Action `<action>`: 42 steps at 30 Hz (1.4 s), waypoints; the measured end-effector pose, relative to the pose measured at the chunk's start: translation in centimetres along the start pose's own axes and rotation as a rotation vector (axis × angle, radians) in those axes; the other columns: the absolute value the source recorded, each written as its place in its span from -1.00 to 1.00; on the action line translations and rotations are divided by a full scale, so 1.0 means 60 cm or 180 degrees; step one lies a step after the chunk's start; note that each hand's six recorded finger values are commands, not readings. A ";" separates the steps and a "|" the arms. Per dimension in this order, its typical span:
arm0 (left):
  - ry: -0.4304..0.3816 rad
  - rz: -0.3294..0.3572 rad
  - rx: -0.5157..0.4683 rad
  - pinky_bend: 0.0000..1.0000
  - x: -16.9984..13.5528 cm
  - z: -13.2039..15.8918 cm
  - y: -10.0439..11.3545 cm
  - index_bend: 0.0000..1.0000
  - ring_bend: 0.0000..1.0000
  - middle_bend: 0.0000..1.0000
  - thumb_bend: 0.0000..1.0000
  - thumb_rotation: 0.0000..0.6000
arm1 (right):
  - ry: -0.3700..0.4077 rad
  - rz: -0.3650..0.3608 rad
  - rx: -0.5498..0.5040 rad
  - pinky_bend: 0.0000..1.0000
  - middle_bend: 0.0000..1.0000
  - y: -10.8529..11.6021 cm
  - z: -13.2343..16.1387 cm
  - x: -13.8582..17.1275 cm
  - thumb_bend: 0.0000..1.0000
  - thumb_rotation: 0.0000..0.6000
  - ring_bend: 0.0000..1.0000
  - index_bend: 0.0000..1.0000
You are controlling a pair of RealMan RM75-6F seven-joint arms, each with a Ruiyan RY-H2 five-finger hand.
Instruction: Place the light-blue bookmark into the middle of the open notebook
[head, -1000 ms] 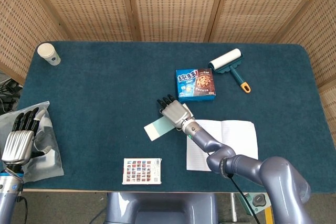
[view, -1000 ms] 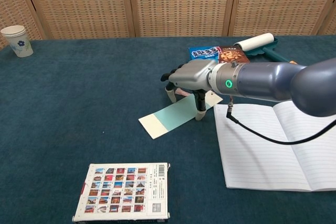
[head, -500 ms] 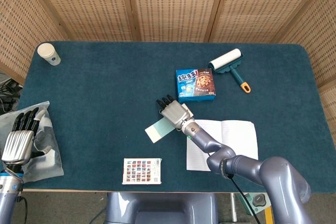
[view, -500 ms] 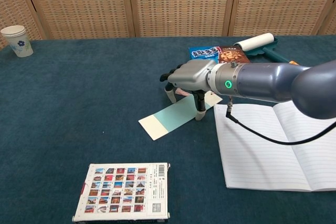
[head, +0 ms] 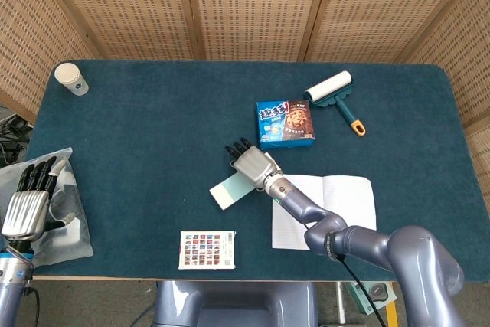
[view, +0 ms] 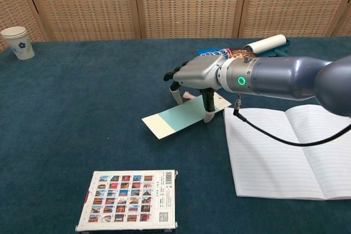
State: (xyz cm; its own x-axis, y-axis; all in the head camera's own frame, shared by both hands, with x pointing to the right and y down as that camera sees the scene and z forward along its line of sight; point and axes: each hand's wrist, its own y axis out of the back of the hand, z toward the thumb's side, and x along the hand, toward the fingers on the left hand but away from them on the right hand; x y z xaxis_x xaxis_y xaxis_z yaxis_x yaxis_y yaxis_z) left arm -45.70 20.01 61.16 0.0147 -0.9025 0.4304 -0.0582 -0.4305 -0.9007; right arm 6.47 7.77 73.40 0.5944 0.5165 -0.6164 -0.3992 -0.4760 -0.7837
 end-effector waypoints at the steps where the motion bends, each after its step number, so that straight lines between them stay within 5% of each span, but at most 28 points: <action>1: -0.0006 0.0001 -0.0003 -1.00 0.000 0.001 0.000 -1.00 -1.00 -1.00 -0.92 1.00 | -0.0001 -0.0009 0.0008 -0.93 -0.94 0.002 -0.001 0.002 -0.56 1.00 -1.00 0.10; 25: -0.0113 0.0053 0.0000 -1.00 -0.009 0.014 0.008 -1.00 -1.00 -1.00 -0.92 1.00 | -0.0186 -0.0105 0.0183 -0.93 -0.94 0.032 -0.042 0.077 -0.56 1.00 -1.00 0.11; 42: -0.0197 0.0099 0.0051 -1.00 -0.016 0.029 0.010 -1.00 -1.00 -1.00 -0.91 1.00 | 0.0119 0.0090 0.0324 -0.95 -0.94 0.002 -0.038 0.156 -0.56 1.00 -1.00 0.12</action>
State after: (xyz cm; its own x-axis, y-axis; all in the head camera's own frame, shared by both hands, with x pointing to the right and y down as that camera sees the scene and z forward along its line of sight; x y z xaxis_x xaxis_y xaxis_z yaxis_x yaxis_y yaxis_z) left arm -44.02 20.58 60.11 0.0748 -0.9142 0.3983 -0.0437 -0.4020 -0.9146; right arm 13.58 10.96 67.71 0.6068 0.4760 -0.6366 -0.4839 -0.4142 -0.7709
